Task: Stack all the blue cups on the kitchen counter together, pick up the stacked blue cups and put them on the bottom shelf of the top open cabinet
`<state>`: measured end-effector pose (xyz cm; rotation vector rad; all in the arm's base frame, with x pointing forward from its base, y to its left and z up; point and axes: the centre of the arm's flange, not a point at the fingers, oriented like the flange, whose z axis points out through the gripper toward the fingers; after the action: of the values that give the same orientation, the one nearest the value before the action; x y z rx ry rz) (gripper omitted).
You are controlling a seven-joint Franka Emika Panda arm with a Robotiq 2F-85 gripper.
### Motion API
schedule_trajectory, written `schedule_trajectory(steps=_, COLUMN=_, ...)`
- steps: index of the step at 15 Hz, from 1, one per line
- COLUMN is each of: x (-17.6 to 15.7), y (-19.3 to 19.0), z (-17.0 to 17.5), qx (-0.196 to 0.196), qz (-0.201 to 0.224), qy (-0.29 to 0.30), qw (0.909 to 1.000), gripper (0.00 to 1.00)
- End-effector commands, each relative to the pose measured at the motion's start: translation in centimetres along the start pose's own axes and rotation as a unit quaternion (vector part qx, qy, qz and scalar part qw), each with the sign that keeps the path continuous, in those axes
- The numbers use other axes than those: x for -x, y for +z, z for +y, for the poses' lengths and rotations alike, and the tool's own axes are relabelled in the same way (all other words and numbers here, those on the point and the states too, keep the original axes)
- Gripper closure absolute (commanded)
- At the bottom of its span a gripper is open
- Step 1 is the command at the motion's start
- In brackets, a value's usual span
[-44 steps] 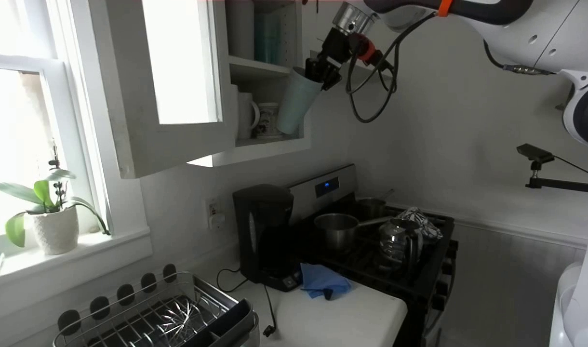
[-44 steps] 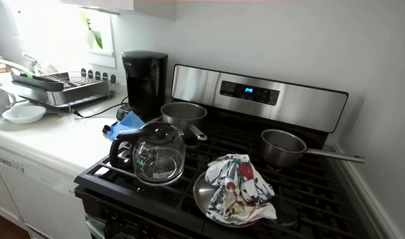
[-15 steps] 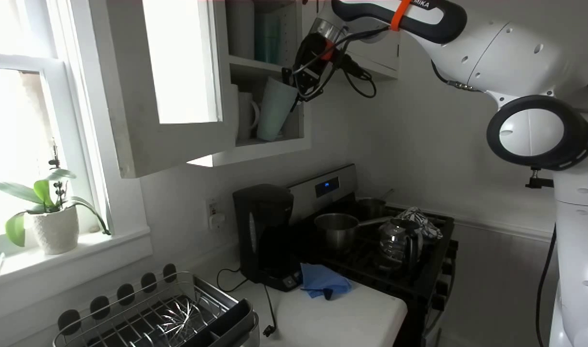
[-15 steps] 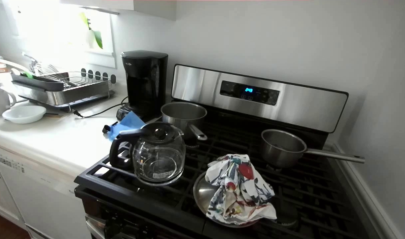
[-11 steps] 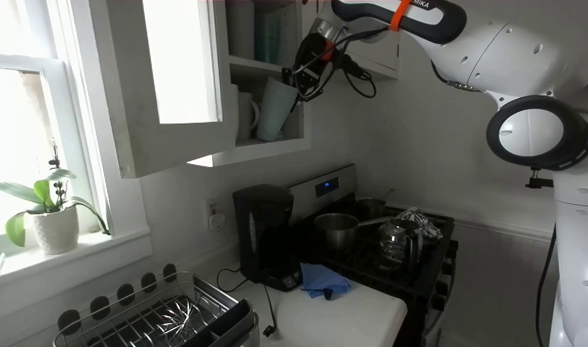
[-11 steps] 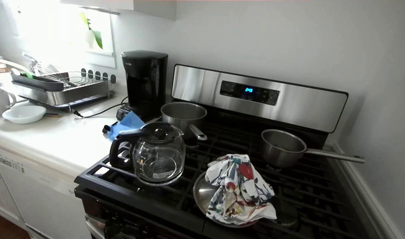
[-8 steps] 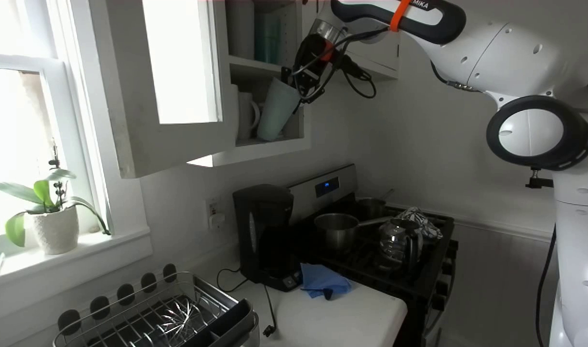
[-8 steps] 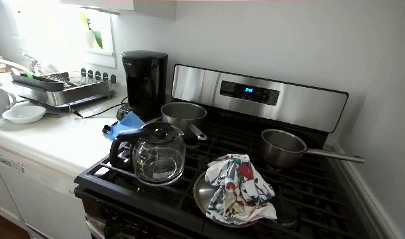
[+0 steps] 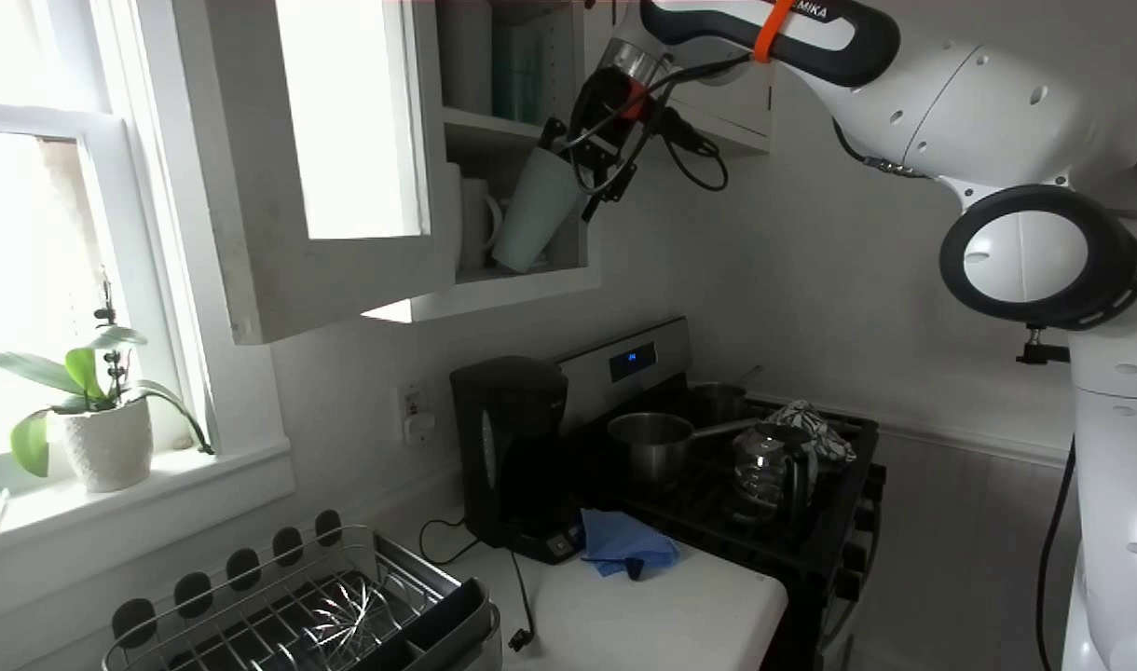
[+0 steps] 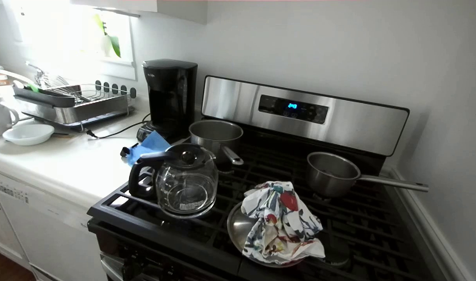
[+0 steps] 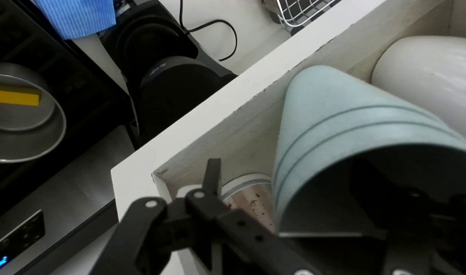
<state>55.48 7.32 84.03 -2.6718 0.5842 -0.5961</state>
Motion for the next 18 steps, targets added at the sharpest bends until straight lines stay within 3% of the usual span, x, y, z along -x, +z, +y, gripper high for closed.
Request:
schedule_trajectory(steps=1, x=-0.4, y=-1.0, z=0.2, qx=-0.001, qz=0.014, qy=0.010, qw=0.9998, gripper=0.17)
schedule_trajectory(steps=3, x=-0.6, y=-1.4, z=0.3, qx=0.001, qz=0.023, qy=0.012, qw=0.9997, gripper=0.26)
schedule_trajectory(steps=6, x=-0.9, y=-2.0, z=0.4, qx=0.007, qz=0.042, qy=0.013, qw=0.9990, gripper=0.59)
schedule_trajectory(steps=11, x=-1.1, y=-3.2, z=0.5, qx=0.011, qz=0.067, qy=0.011, qw=0.9976, gripper=0.70)
schedule_trajectory(steps=13, x=-1.2, y=-3.3, z=0.4, qx=0.011, qz=0.075, qy=0.010, qw=0.9970, gripper=0.92)
schedule_trajectory(steps=15, x=-1.3, y=-3.3, z=0.3, qx=0.011, qz=0.083, qy=0.009, qw=0.9964, gripper=0.92)
schedule_trajectory(steps=16, x=-1.3, y=-3.2, z=0.3, qx=0.011, qz=0.085, qy=0.009, qw=0.9963, gripper=1.00)
schedule_trajectory(steps=18, x=-1.4, y=-3.6, z=-0.1, qx=0.003, qz=0.098, qy=0.007, qw=0.9951, gripper=1.00)
